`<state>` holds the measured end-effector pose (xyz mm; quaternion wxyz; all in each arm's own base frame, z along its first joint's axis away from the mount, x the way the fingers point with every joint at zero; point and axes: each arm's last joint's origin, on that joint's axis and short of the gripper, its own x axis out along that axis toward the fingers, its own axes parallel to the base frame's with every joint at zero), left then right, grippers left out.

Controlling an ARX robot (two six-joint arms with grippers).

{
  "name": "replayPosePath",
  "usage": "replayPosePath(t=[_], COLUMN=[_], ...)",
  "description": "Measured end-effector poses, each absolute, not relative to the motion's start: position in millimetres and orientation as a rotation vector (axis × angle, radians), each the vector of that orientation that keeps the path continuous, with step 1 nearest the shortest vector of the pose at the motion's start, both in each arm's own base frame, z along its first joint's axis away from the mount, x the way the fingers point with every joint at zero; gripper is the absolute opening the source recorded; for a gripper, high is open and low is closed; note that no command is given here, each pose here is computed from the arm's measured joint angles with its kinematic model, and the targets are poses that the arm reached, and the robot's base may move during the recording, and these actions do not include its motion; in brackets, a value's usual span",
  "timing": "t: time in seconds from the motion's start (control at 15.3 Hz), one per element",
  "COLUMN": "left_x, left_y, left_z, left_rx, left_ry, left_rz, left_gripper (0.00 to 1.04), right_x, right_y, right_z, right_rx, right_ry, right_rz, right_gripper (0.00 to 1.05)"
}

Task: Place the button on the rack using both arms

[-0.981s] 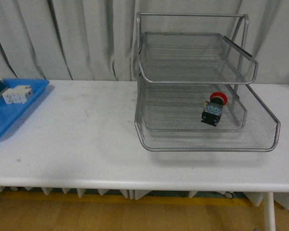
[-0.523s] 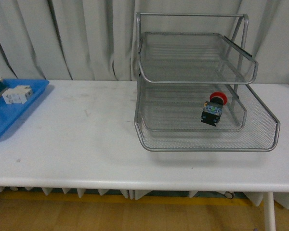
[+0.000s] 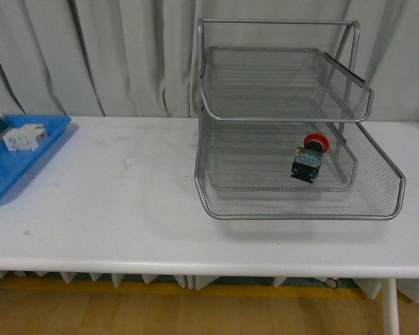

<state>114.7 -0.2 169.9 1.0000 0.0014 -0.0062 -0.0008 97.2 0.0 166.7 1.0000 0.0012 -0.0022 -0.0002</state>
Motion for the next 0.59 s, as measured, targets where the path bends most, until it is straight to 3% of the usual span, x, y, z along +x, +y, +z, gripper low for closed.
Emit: replayPosePath(t=[0.59], left_x=[98], left_y=[0], left_z=[165], left_rx=[0.002], left_ry=[0.007], left_rz=[-0.003], left_gripper=[0.02], right_x=[97], right_y=[0], right_z=[167], right_rx=[0.003], right_ry=[-0.005], right_rz=[0.000], right_gripper=[0.98])
